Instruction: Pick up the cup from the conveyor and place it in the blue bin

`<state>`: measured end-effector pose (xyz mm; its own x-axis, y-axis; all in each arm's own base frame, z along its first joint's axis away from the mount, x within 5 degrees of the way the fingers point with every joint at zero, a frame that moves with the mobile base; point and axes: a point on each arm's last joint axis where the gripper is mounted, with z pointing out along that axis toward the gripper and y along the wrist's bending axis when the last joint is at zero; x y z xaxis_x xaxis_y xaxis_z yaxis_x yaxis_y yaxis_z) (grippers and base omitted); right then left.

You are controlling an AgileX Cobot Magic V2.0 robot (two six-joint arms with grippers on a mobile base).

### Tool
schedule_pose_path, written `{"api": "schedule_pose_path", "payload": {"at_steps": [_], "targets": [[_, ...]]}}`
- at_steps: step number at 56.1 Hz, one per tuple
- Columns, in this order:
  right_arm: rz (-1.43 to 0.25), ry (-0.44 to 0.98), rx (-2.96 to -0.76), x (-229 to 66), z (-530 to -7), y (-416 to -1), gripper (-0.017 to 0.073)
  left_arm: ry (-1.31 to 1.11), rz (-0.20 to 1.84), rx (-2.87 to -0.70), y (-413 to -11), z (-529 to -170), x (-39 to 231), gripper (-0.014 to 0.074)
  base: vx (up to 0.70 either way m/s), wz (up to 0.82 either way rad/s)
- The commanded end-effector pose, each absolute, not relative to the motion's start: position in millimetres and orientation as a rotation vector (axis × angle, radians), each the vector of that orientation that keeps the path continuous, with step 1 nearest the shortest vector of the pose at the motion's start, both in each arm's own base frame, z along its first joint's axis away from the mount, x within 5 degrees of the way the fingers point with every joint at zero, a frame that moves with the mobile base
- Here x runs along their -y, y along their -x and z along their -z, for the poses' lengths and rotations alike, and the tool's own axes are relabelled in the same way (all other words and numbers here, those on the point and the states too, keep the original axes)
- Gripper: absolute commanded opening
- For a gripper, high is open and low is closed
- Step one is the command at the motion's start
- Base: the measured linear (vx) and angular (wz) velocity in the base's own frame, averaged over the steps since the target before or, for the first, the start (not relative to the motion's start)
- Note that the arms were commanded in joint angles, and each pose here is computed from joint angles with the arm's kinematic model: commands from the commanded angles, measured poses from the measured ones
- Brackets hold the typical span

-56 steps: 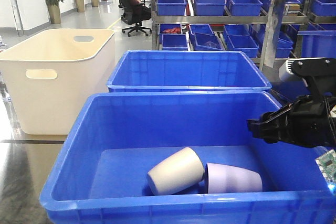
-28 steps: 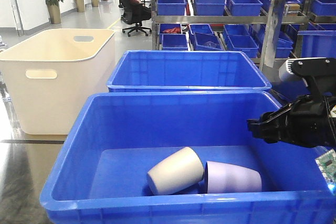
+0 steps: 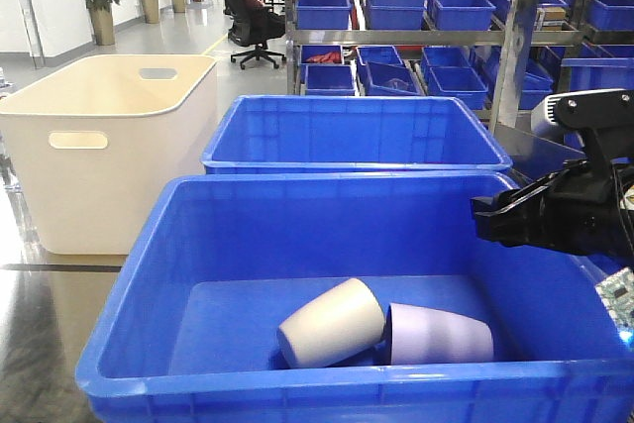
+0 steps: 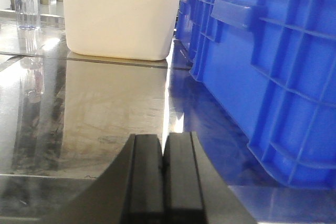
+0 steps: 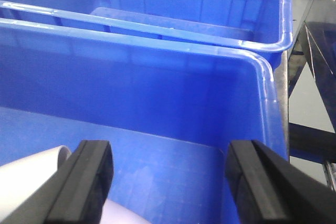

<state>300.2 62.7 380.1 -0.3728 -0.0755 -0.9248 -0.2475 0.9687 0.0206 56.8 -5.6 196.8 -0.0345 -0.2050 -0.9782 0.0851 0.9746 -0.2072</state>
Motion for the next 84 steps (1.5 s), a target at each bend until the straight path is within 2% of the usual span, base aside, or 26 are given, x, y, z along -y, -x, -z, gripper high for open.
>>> {"api": "schedule_pose_path", "payload": {"at_steps": [1, 10, 20, 27, 37, 55, 59, 64, 79, 84], "targets": [[-0.166, 0.221, -1.799, -60, -411, -291, 0.0507, 0.105, 0.236, -1.509, -56, -202, 4, -0.0007, 0.00, 0.00], [-0.189, 0.254, -1.695, -64, -439, -258, 0.0507, 0.105, 0.236, -1.509, -56, -202, 4, -0.0007, 0.00, 0.00], [-0.245, 0.290, -1.518, -65, -477, -198, 0.0507, 0.105, 0.236, -1.509, -56, -202, 4, -0.0007, 0.00, 0.00], [-0.298, 0.251, -1.349, -56, -484, -155, 0.0507, 0.105, 0.236, -1.509, -56, -202, 4, -0.0007, 0.00, 0.00], [-0.315, 0.168, -1.163, -34, -456, -101, 0.0507, 0.105, 0.236, -1.509, -56, -202, 4, -0.0007, 0.00, 0.00], [-0.166, 0.090, -1.108, -8, -378, -49, 0.0496, 0.105, 0.236, -1.509, -56, -202, 4, -0.0007, 0.00, 0.00], [-0.104, 0.097, -1.139, -5, -362, -40, 0.0463, 0.105, 0.236, -1.509, -56, -202, 4, -0.0007, 0.00, 0.00], [-0.065, 0.087, -1.205, -4, -345, -32, 0.0378, 0.105, 0.236, -1.509, -56, -202, 4, -0.0007, 0.00, 0.00], [0.080, 0.112, -1.383, -2, -287, -30, -0.0006, 0.105, 0.236, -1.509, -56, -202, 4, -0.0007, 0.00, 0.00], [0.074, 0.111, -1.445, -2, -261, -40, -0.0015, 0.105, 0.236, -1.509, -56, -202, 4, -0.0007, 0.00, 0.00]]}}
